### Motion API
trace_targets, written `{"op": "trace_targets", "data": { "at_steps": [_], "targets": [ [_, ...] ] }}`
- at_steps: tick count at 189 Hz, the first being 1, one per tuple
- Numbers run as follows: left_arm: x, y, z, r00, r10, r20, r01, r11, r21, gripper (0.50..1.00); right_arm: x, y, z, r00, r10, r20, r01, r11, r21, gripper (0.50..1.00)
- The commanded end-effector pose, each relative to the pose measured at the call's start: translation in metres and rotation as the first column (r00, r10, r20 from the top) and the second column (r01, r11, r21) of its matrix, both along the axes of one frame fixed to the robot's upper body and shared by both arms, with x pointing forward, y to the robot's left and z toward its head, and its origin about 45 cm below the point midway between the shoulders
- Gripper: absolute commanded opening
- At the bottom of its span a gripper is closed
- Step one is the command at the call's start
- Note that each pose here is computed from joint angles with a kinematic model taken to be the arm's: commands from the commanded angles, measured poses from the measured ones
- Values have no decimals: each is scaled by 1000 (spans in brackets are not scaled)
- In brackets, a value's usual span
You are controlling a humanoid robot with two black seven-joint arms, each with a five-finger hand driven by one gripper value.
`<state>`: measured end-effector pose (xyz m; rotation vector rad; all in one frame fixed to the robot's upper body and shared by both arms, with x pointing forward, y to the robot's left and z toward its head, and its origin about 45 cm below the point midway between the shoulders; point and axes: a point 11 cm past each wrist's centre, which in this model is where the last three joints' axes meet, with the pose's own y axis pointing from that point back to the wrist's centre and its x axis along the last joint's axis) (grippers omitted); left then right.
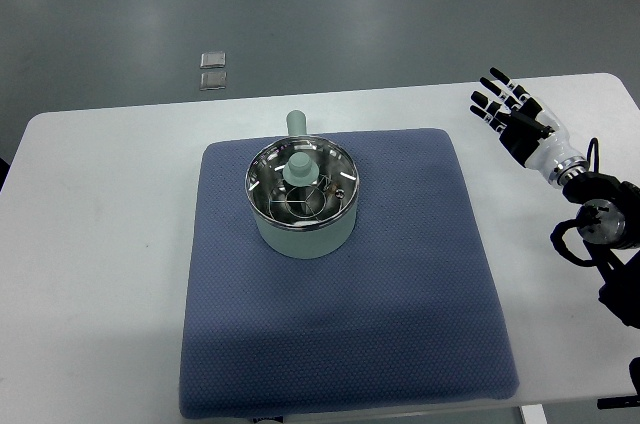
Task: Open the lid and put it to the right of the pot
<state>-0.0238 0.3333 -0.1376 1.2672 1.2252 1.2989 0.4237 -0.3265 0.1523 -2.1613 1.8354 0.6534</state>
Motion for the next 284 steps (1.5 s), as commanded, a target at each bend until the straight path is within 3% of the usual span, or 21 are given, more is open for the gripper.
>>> {"op": "trace_targets", "data": {
  "at_steps": [1,223,265,284],
  "targets": [
    [0,0,0,1000,0,0,0,1000,0,1000,1,0,2,1000,4,6,-4,1000,1,928],
    [0,0,0,1000,0,-1,0,1000,0,1000,7,-7,17,999,27,34,-25,998,-55,928],
    [0,0,0,1000,0,0,0,1000,0,1000,7,-3,19,995,96,17,-92,986,-142,928],
    [0,0,0,1000,0,-1,0,1000,0,1000,14,-4,39,987,149,66,-130,964,-232,926]
  ]
}}
